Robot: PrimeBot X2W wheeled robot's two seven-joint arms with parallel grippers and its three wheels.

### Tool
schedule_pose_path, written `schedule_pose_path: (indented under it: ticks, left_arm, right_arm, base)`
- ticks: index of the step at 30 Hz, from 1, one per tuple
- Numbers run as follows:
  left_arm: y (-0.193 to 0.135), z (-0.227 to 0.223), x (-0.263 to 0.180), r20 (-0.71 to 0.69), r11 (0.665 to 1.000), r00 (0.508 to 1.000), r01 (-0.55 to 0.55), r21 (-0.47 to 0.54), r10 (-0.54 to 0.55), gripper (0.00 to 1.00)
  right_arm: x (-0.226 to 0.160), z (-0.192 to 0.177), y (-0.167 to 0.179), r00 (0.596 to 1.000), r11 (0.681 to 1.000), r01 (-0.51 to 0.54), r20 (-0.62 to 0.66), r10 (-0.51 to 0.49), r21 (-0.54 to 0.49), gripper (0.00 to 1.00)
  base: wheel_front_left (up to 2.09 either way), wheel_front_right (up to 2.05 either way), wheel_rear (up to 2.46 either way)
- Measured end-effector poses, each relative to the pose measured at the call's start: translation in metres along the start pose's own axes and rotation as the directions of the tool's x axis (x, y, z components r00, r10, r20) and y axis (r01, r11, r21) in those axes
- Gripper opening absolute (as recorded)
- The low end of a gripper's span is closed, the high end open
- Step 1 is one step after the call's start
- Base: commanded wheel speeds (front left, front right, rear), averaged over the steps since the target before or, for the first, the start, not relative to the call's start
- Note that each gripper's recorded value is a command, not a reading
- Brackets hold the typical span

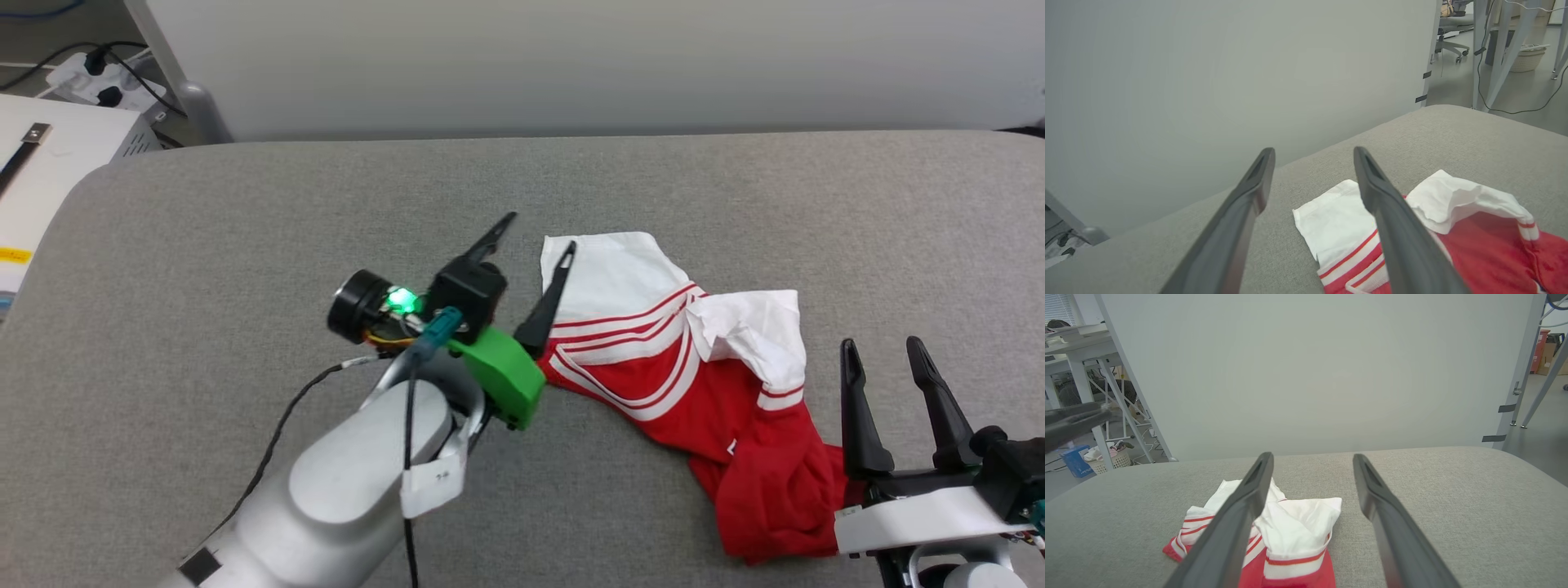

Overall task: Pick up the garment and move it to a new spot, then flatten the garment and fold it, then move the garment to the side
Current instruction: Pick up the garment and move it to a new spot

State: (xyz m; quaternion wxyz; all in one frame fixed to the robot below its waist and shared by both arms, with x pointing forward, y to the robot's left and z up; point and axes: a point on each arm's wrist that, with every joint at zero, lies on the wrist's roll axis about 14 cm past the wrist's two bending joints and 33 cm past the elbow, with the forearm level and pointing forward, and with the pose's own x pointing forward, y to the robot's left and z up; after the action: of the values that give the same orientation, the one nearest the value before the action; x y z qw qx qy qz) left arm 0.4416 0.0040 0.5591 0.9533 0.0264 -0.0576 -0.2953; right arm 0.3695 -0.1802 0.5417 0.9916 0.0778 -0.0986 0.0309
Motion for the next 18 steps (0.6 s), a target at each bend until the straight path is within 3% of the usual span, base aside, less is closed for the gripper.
schedule_pose_path:
  ticks: [3,8,13,18]
  left_arm:
    - [0.030,0.011,-0.019,0.043,0.992,0.991,-0.126,-0.001,0.126,1.00]
    - [0.072,0.018,-0.060,0.085,0.946,0.942,-0.322,-0.032,0.324,1.00]
    - [0.094,0.012,-0.099,0.083,0.897,0.893,-0.440,-0.042,0.442,1.00]
    - [0.098,-0.005,-0.128,0.047,0.869,0.868,-0.493,-0.045,0.495,1.00]
  right_arm:
    - [0.000,0.001,0.005,1.000,1.000,-0.016,0.004,0.016,0.003,1.00]
    - [0.000,0.003,0.013,0.999,0.999,-0.039,0.010,0.039,-0.001,1.00]
    - [0.000,0.006,0.019,0.998,0.998,-0.058,0.017,0.058,-0.007,1.00]
    - [-0.003,0.006,0.022,0.997,0.997,-0.070,0.014,0.070,-0.019,1.00]
  base:
    - [0.00,0.00,0.00]
    - [0.00,0.00,0.00]
    - [0.00,0.00,0.00]
    - [0.00,0.00,0.00]
